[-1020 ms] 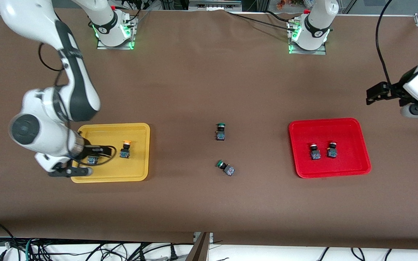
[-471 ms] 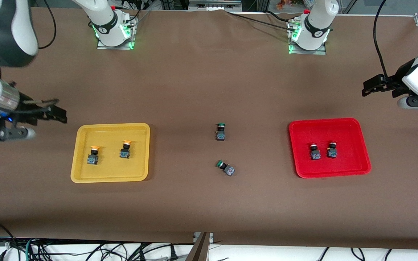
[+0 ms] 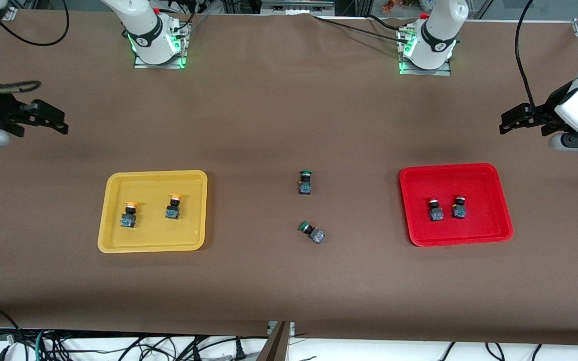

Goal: Place red and yellow buttons in trays

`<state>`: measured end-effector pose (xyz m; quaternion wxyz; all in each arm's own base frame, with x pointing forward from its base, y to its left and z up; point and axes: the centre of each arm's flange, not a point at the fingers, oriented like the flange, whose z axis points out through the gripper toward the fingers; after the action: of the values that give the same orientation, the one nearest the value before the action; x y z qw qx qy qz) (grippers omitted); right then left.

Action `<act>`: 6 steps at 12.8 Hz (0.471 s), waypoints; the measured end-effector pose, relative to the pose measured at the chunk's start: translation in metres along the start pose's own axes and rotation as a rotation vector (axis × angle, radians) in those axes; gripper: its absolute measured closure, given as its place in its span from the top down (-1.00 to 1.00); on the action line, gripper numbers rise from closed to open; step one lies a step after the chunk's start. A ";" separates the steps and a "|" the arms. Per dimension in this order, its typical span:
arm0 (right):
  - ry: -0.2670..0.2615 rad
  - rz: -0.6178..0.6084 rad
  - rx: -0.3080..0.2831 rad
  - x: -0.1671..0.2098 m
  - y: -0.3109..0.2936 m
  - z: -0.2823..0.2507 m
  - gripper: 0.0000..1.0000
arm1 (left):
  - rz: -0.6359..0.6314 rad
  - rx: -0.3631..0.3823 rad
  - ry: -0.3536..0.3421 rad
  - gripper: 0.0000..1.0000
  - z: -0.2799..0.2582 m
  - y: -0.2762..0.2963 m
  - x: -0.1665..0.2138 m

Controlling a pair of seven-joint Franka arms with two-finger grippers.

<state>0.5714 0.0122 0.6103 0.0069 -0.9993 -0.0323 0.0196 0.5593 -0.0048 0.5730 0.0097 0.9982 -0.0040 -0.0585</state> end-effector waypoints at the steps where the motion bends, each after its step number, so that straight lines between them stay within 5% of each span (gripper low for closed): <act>1: -0.007 -0.001 0.001 -0.005 0.000 -0.003 1.00 | 0.000 0.000 0.000 1.00 0.000 0.000 0.000; 6: -0.029 -0.014 -0.034 -0.002 -0.004 0.004 1.00 | 0.000 0.000 0.000 1.00 0.000 0.000 0.000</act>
<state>0.5690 0.0160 0.6067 -0.0104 -0.9986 -0.0397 0.0335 0.5593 -0.0050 0.5731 0.0097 0.9982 -0.0041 -0.0583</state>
